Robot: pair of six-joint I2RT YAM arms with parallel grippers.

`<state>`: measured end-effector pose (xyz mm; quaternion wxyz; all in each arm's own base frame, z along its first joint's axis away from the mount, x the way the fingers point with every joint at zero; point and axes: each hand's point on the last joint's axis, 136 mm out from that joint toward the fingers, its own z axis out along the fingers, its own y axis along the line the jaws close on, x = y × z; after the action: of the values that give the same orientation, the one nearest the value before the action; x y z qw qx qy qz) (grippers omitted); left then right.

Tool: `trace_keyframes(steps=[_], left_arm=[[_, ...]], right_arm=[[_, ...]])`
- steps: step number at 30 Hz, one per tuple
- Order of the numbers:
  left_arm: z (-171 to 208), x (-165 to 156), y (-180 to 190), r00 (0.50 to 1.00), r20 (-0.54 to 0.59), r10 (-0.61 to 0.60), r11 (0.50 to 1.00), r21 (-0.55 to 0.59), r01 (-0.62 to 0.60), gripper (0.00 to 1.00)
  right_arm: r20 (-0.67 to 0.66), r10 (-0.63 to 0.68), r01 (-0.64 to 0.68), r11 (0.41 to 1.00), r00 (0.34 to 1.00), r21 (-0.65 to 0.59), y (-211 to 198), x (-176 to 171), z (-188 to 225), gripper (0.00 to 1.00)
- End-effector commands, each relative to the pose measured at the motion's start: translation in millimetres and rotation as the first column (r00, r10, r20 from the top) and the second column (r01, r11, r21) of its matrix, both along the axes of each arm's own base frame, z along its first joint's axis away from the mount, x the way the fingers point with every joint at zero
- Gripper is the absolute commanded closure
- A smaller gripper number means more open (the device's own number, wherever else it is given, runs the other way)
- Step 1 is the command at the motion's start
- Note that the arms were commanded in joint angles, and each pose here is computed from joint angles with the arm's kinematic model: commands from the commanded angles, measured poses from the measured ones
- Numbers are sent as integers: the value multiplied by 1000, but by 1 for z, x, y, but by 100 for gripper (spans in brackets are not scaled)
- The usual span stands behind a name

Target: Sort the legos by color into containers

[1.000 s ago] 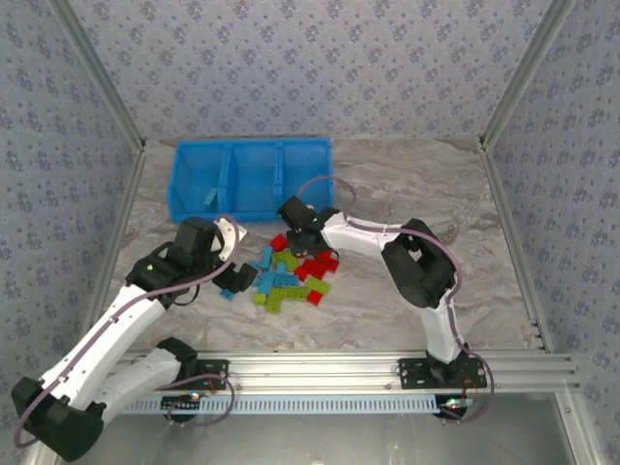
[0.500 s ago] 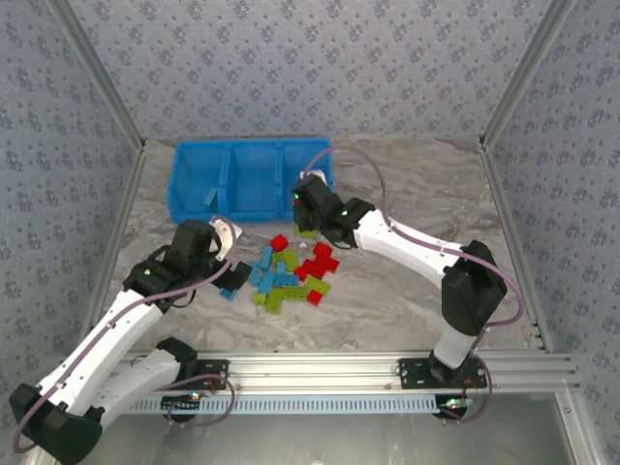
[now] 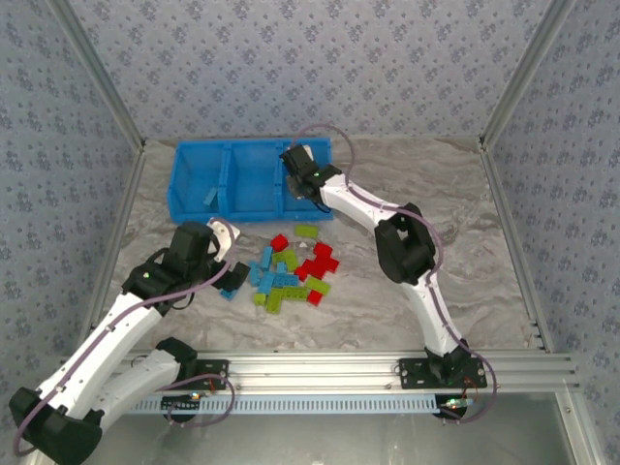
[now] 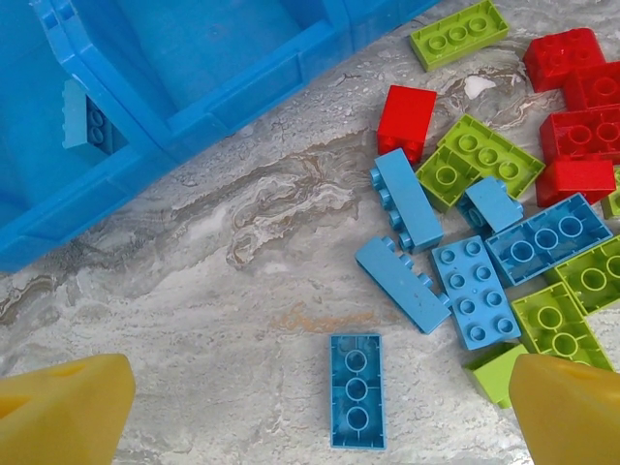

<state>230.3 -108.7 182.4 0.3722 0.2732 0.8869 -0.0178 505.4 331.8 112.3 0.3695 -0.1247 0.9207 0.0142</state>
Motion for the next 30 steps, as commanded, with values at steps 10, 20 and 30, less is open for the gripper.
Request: trace_keyframes(steps=[10, 20, 30], left_arm=[[9, 4, 3, 999, 38, 30, 999, -24, -29, 1], [8, -18, 5, 796, -374, 476, 724, -348, -596, 8], [-86, -62, -51, 698, -593, 402, 722, -263, -640, 27]], right_arm=[[53, 16, -17, 1000, 998, 17, -9, -18, 78, 55], [43, 268, -271, 944, 963, 186, -22, -132, 159, 37], [-133, 530, -449, 806, 837, 386, -26, -258, 119, 0]])
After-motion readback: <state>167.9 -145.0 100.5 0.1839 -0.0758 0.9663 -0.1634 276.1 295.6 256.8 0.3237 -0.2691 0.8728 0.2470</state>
